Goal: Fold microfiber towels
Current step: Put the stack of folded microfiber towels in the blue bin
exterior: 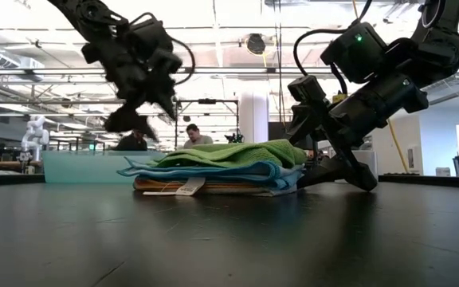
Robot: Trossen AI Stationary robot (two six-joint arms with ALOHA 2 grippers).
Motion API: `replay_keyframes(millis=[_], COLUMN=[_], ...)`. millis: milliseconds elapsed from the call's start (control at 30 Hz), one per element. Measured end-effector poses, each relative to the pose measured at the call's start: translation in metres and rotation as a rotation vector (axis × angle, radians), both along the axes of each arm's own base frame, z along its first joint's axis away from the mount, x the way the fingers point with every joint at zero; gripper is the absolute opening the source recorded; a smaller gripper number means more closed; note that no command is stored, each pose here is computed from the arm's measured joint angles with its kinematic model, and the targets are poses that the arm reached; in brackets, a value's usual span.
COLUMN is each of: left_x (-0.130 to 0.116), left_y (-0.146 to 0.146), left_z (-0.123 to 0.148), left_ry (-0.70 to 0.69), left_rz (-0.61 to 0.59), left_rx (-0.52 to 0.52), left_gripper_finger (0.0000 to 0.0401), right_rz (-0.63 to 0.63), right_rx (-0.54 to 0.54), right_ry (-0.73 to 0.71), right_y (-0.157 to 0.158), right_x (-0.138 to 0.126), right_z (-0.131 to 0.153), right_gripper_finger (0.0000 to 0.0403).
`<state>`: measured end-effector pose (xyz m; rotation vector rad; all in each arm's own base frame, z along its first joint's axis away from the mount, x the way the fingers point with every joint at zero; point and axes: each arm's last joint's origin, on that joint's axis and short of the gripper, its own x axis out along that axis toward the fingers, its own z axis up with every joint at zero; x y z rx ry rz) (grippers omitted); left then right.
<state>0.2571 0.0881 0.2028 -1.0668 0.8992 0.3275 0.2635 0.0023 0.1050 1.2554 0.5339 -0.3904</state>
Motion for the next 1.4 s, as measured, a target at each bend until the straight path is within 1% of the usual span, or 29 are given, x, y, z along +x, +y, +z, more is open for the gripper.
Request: replay_keyframes(millis=[67, 133, 300, 367, 433, 567, 800, 933, 1067, 1233, 1300, 1400], left_x=[-0.001, 0.002, 0.005, 0.006, 0.013, 0.023, 0.024, 0.026, 0.028, 0.022, 0.018, 0.018], left_y=[-0.002, -0.003, -0.001, 0.000, 0.001, 0.003, 0.002, 0.003, 0.004, 0.004, 0.003, 0.003], left_z=[-0.003, -0.003, -0.009, -0.014, -0.015, -0.026, -0.043, -0.040, -0.022, -0.019, -0.021, -0.021], left_ry=[0.034, 0.024, 0.058, 0.077, 0.026, -0.002, 0.078, 0.059, 0.008, 0.108, 0.154, 0.155], left_rz=[0.000, 0.006, 0.048, 0.048, 0.035, 0.014, 0.010, 0.007, 0.012, 0.047, 0.049, 0.047], left_rx=[0.021, 0.046, 0.081, 0.072, 0.061, 0.017, -0.012, -0.003, 0.036, 0.093, 0.085, 0.088], left_gripper_finger=[0.0251, 0.0251, 0.0251, 0.0251, 0.0251, 0.0250, 0.0250, 0.0250, 0.0250, 0.0250, 0.0250, 0.0250], right_rz=[0.000, 0.000, -0.001, -0.001, 0.000, 0.002, 0.002, 0.003, 0.003, 0.003, 0.003, 0.003], right_rx=[0.000, 0.000, 0.000, 0.000, -0.001, -0.004, -0.004, -0.003, -0.003, -0.003, -0.002, -0.002], right_ry=[0.000, -0.001, -0.005, -0.006, -0.007, -0.005, -0.001, 0.002, 0.001, -0.001, 0.000, -0.002], right_y=[0.000, 0.000, 0.000, 0.000, 0.000, 0.000, 0.000, 0.000, 0.000, 0.000, 0.000, 0.000], right_x=[0.000, 0.000, 0.000, 0.000, 0.000, 0.000, 0.000, 0.000, 0.000, 0.000, 0.000, 0.000], right_z=[0.000, 0.000, 0.000, 0.000, 0.000, 0.000, 0.000, 0.000, 0.000, 0.000, 0.000, 0.000], right_gripper_finger=[0.0265, 0.0265, 0.0265, 0.0265, 0.0265, 0.0265, 0.0265, 0.0265, 0.0265, 0.0265, 0.0265, 0.0265])
